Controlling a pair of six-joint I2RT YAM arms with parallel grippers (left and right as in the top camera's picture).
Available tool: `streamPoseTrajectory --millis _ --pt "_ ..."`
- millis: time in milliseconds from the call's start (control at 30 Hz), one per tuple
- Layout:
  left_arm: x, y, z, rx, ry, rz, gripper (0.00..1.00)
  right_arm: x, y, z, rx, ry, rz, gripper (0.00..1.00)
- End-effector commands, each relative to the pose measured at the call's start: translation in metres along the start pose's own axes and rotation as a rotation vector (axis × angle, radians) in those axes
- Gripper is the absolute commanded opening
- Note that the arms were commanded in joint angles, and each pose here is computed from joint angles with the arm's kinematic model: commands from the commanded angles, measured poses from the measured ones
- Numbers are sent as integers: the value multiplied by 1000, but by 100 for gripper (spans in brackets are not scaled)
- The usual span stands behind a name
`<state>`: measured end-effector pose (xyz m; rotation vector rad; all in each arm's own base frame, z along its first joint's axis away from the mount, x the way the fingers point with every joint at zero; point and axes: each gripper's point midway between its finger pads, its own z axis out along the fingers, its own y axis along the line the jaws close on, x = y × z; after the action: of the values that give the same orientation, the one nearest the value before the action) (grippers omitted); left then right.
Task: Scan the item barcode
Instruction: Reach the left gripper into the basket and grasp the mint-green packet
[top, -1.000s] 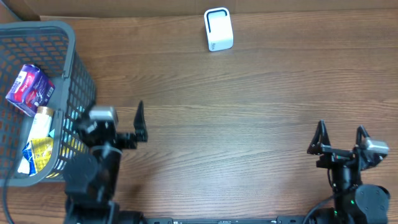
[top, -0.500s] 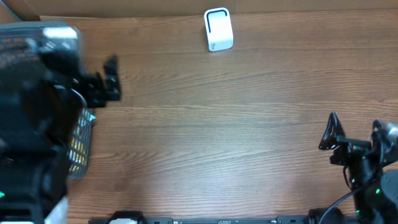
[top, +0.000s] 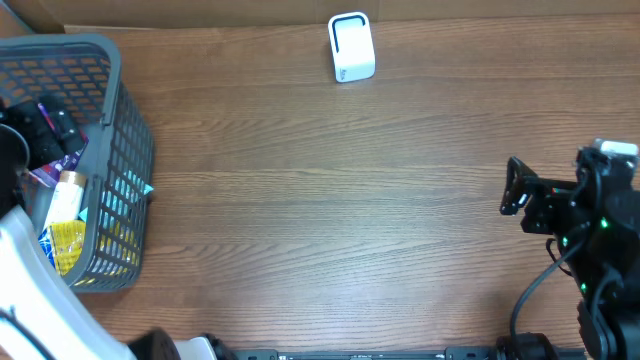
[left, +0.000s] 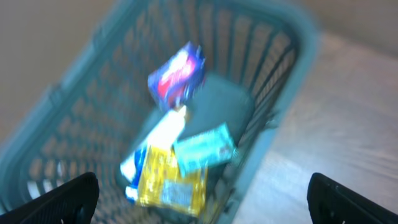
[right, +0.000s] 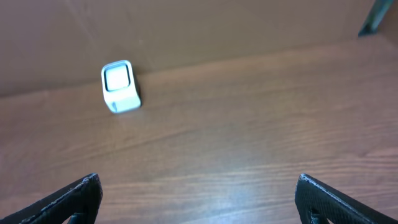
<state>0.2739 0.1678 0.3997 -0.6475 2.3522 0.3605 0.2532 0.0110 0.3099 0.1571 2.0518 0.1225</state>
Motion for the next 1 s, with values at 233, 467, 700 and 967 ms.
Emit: streamPoseTrajectory --millis 233,467,700,967 --pt "57 17 113 52 458 -271 100 2 16 8 -81 47 -5 100" --pt "51 36 144 5 442 -384 100 7 17 8 -88 69 -6 100" --pt "75 37 174 -3 502 -404 100 8 17 8 -86 75 -6 100" --pt "121 31 230 -11 562 -466 100 8 17 8 -86 76 -6 100"
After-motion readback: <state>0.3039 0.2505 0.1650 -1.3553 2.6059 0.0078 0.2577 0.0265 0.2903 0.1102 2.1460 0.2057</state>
